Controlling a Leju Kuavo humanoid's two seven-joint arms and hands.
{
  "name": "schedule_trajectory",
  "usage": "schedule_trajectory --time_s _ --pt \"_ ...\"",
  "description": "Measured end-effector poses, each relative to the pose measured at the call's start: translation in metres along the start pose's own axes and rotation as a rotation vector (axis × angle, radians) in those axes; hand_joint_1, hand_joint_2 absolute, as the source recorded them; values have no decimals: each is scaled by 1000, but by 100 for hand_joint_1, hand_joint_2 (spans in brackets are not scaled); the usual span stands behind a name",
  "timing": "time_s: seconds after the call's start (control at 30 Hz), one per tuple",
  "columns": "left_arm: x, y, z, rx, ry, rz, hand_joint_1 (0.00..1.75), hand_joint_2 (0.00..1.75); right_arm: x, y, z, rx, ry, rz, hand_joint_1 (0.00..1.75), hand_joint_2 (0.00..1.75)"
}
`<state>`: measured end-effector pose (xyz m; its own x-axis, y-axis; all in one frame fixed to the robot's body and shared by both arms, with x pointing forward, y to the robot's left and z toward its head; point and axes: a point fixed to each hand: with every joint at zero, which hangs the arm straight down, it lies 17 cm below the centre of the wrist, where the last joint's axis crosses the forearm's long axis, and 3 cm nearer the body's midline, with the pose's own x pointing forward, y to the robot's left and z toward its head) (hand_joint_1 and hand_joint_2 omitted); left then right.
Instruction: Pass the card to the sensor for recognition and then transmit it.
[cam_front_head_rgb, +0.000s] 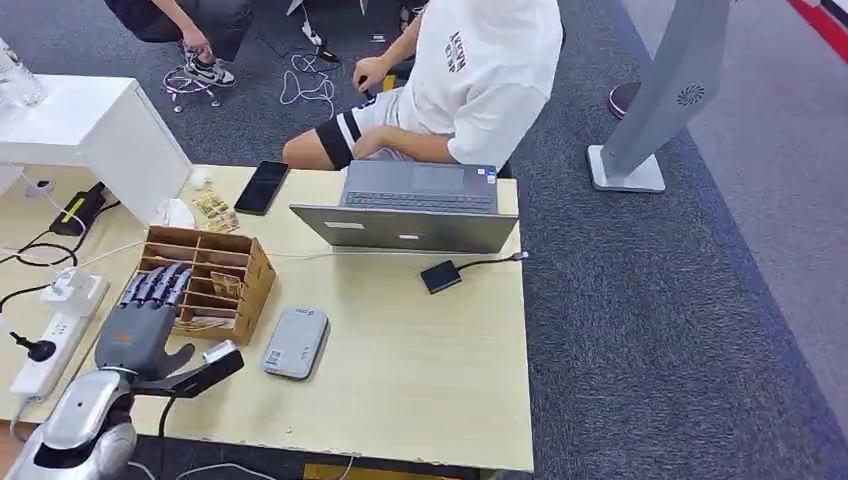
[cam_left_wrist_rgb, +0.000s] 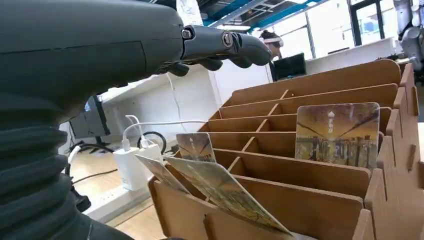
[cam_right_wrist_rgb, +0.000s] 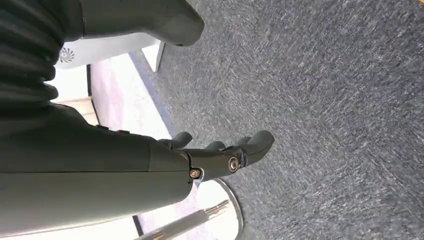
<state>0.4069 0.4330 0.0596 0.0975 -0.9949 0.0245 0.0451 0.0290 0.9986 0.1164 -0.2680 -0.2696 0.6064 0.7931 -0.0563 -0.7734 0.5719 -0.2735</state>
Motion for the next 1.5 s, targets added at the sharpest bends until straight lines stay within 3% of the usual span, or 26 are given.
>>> schedule_trajectory --time_s 0.3,0.33,0.37,1.07,1.5 --pt "-1 -5 0 -11 4 0 0 175 1 -1 0 -3 -7 12 0 175" --pt "0 -5 0 -13 3 -1 154 175 1 -1 0 -3 -8 12 0 175" --pt "0 -6 0 -15 3 -1 175 175 1 -1 0 -4 -9 13 0 175" --pt "15 -3 1 13 -50 6 175 175 2 1 0 6 -12 15 0 175" --pt "70 56 23 189 -207 14 175 175 2 2 0 0 -18 -7 0 175"
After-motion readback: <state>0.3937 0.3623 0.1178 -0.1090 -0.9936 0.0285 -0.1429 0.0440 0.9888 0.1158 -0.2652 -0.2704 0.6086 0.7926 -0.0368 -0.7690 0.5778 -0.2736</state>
